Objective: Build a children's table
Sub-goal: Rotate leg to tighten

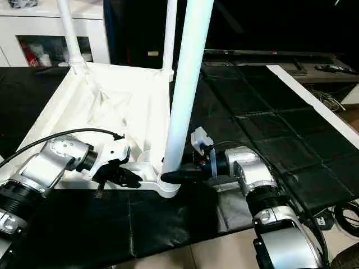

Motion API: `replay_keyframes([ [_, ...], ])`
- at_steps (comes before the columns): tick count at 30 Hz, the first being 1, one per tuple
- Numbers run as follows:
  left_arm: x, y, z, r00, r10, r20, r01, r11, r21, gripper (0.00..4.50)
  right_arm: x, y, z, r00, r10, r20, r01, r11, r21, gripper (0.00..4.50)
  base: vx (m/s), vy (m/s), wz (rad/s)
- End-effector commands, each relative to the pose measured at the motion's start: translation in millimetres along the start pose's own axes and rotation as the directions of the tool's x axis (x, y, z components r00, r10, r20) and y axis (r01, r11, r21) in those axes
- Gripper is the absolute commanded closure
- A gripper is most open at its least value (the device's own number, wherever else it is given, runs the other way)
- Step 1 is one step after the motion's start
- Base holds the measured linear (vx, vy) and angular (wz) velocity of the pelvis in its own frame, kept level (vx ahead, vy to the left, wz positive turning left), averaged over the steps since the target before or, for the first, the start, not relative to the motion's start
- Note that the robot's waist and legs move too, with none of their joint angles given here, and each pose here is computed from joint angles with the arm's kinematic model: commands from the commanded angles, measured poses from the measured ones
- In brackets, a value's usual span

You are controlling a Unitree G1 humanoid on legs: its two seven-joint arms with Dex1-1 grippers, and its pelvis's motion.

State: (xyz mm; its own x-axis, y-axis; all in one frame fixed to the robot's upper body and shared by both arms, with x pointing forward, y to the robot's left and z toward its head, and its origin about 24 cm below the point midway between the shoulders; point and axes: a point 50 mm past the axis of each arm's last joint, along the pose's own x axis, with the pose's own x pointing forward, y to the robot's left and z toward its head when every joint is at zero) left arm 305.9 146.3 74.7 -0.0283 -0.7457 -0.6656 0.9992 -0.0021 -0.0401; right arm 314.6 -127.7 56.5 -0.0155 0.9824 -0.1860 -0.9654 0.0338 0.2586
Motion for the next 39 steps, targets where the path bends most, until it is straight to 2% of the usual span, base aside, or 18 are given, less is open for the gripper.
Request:
replay_keyframes([
  [1, 10.1, -5.7, 3.4, 0.996, -0.090, -0.007, 0.090, 0.995, 0.030, 4.50, -1.5, -2.4, 7.6, 1.000, 0.003, 0.015, -0.003, 1.000, -0.010, 2.16, 0.000, 0.000, 0.00],
  [6, 10.3, -3.7, 2.5, 0.998, -0.068, -0.008, 0.068, 0.998, 0.009, 4.50, 2.2, -0.8, 5.0, 0.999, -0.005, 0.035, 0.005, 1.000, 0.002, 2.33, 0.000, 0.000, 0.00],
  [10, 21.1, 6.1, 4.2, 0.995, 0.090, 0.050, -0.085, 0.992, -0.094, 4.50, 11.2, -7.5, -5.8, 0.978, -0.207, 0.018, 0.206, 0.977, 0.050, 2.37, 0.000, 0.000, 0.00],
  [11, 21.3, 6.2, 4.3, 0.994, 0.092, 0.051, -0.087, 0.992, -0.096, 4.50, 11.4, -7.6, -5.9, 0.978, -0.210, 0.018, 0.209, 0.977, 0.050, 2.37, 0.000, 0.000, 0.00],
  [12, 29.1, 11.5, 8.7, 0.981, 0.174, 0.090, -0.157, 0.974, -0.162, 4.50, 18.9, -12.0, -7.7, 0.949, -0.314, 0.026, 0.311, 0.947, 0.084, 2.38, 0.000, 0.000, 0.00],
  [16, 38.9, 18.5, 18.4, 0.956, 0.261, 0.134, -0.223, 0.942, -0.250, 4.50, 32.5, -17.2, -6.2, 0.900, -0.435, 0.038, 0.425, 0.892, 0.154, 2.43, 0.000, 0.000, 0.00],
  [17, 45.8, 26.0, 28.2, 0.932, 0.331, 0.151, -0.275, 0.912, -0.305, 4.50, 44.9, -20.9, -2.4, 0.860, -0.508, 0.039, 0.493, 0.849, 0.191, 2.43, 0.000, 0.000, 0.00],
  [19, 48.8, 29.5, 33.3, 0.918, 0.364, 0.158, -0.298, 0.895, -0.331, 4.50, 50.9, -22.3, -0.3, 0.843, -0.536, 0.039, 0.519, 0.831, 0.202, 2.43, 0.000, 0.000, 0.00],
  [20, 55.0, 35.2, 43.7, 0.892, 0.416, 0.174, -0.331, 0.866, -0.376, 4.50, 61.1, -25.2, 4.0, 0.808, -0.588, 0.031, 0.570, 0.794, 0.213, 2.44, 0.000, 0.000, 0.00],
  [21, 56.2, 36.0, 45.8, 0.888, 0.424, 0.177, -0.335, 0.861, -0.382, 4.50, 62.7, -25.8, 4.8, 0.801, -0.598, 0.028, 0.579, 0.787, 0.214, 2.44, 0.000, 0.000, 0.00],
  [22, 61.5, 39.4, 55.5, 0.868, 0.457, 0.194, -0.354, 0.844, -0.404, 4.50, 69.7, -29.1, 8.9, 0.768, -0.640, 0.015, 0.622, 0.751, 0.221, 2.44, 0.000, 0.000, 0.00],
  [25, 64.8, 41.1, 61.7, 0.854, 0.480, 0.199, -0.370, 0.831, -0.415, 4.50, 74.8, -31.1, 12.1, 0.744, -0.668, 0.005, 0.650, 0.725, 0.229, 2.44, 0.000, 0.000, 0.00],
  [27, 66.3, 40.7, 63.8, 0.854, 0.483, 0.195, -0.377, 0.831, -0.408, 4.50, 75.2, -31.8, 15.2, 0.731, -0.682, 0.023, 0.665, 0.719, 0.199, 2.44, 0.000, 0.000, 0.00],
  [29, 66.2, 40.0, 62.7, 0.857, 0.479, 0.189, -0.379, 0.835, -0.399, 4.50, 74.8, -31.7, 16.0, 0.726, -0.686, 0.041, 0.666, 0.717, 0.207, 1.94, 0.000, 0.000, 0.00],
  [32, 63.5, 39.4, 56.0, 0.861, 0.483, 0.160, -0.395, 0.833, -0.387, 4.50, 74.2, -29.2, 17.7, 0.727, -0.684, 0.061, 0.660, 0.720, 0.212, 1.64, 0.000, 0.000, 0.00],
  [36, 58.8, 38.5, 48.1, 0.870, 0.471, 0.146, -0.396, 0.844, -0.360, 4.50, 69.9, -27.1, 16.9, 0.740, -0.668, 0.073, 0.644, 0.736, 0.208, 1.36, 0.000, 0.000, 0.00],
  [37, 54.7, 37.8, 43.9, 0.877, 0.458, 0.143, -0.396, 0.860, -0.323, 4.50, 65.2, -25.2, 12.7, 0.767, -0.639, 0.058, 0.623, 0.764, 0.171, 1.28, 0.000, 0.000, 0.00],
  [39, 52.4, 37.3, 41.9, 0.881, 0.450, 0.144, -0.396, 0.869, -0.296, 4.50, 62.1, -24.3, 9.6, 0.778, -0.626, 0.047, 0.614, 0.775, 0.153, 1.00, 0.000, 0.000, 0.00],
])
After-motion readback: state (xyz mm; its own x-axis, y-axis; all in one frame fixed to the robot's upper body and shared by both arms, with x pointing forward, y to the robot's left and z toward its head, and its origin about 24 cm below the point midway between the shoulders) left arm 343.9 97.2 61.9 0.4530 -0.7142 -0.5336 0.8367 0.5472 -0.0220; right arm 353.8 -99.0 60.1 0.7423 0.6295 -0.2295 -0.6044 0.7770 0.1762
